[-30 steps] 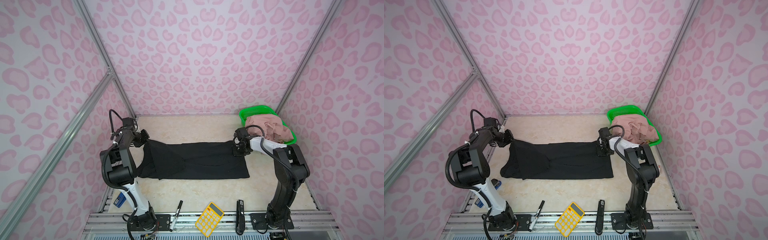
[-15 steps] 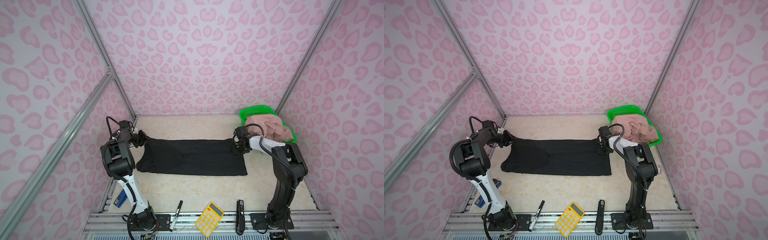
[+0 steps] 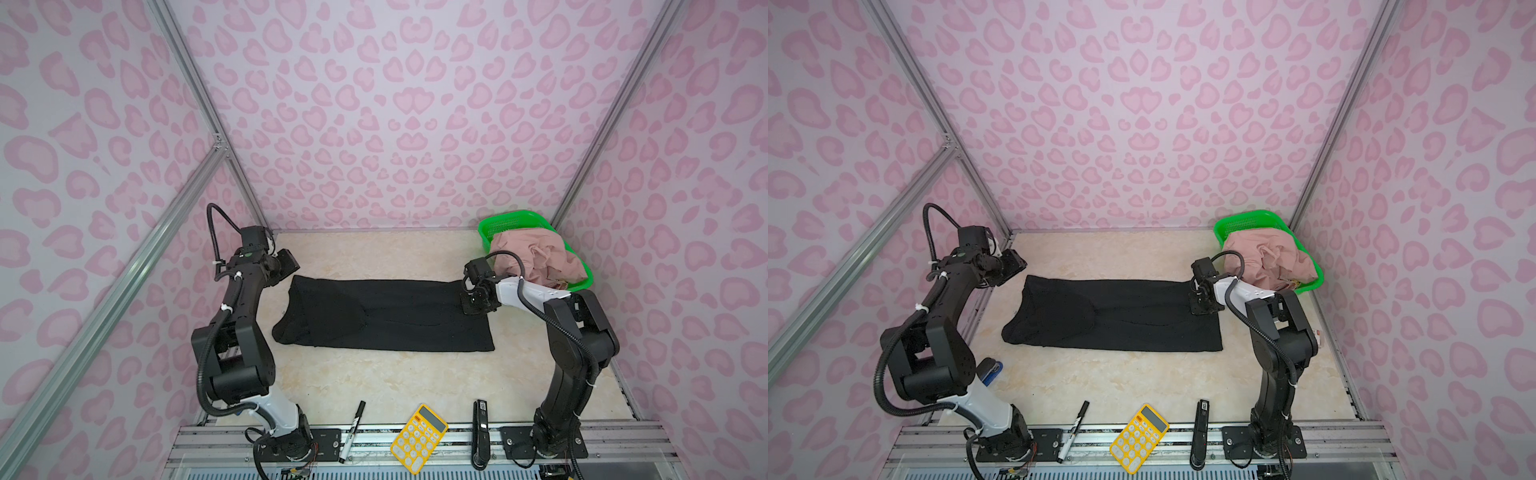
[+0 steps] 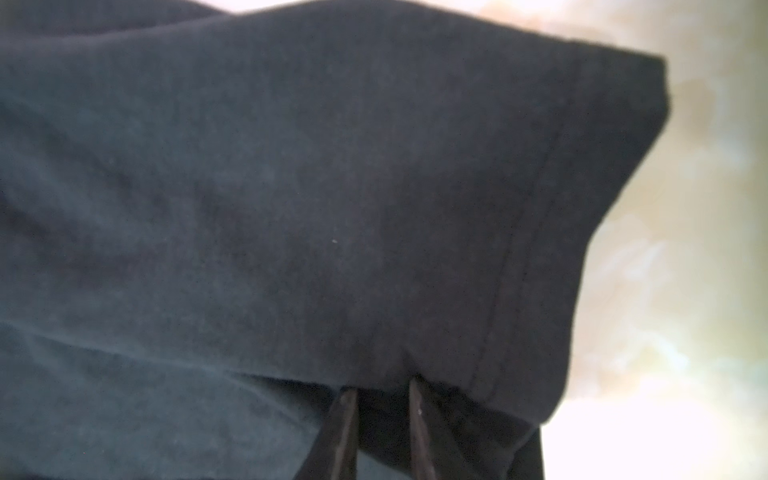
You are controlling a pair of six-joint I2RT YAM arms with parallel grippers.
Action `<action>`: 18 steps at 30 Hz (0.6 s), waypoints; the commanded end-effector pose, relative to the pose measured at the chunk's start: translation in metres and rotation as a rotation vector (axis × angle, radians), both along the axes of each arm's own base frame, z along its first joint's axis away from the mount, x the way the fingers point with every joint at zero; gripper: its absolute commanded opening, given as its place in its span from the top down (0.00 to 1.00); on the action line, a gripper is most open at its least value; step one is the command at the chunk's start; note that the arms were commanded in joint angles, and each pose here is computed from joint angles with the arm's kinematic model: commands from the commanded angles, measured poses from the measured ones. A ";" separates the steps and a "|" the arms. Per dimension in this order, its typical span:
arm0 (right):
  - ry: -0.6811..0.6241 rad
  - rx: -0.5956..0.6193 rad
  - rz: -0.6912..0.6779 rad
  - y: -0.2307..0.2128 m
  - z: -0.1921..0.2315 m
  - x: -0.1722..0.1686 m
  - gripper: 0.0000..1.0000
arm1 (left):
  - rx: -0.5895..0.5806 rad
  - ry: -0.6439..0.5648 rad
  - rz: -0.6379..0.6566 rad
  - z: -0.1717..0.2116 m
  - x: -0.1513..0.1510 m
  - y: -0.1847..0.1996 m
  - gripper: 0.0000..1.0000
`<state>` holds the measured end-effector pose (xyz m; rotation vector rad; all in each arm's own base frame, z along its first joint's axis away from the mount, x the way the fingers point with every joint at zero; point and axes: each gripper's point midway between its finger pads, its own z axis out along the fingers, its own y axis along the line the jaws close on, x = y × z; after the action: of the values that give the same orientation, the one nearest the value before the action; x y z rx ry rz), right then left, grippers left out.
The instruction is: Fold and stack the mixed laundry pile
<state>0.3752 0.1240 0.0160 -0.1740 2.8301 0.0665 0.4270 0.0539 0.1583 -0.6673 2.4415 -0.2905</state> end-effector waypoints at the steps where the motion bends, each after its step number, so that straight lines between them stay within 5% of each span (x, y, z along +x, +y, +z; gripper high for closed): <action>1: 0.152 -0.049 -0.005 -0.011 -0.019 -0.039 0.77 | 0.007 0.128 -0.044 -0.039 -0.033 -0.029 0.49; 8: 0.169 -0.068 -0.014 -0.013 -0.018 -0.064 0.78 | -0.059 0.211 -0.092 -0.106 -0.023 -0.059 0.63; 18: 0.195 -0.037 -0.002 0.009 -0.013 -0.114 0.79 | -0.050 0.280 -0.186 -0.133 0.051 -0.073 0.74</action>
<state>0.3003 0.1345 0.0150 -0.1976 2.8849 0.0372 0.4689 -0.0094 0.0286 -0.5926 2.7362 -0.3322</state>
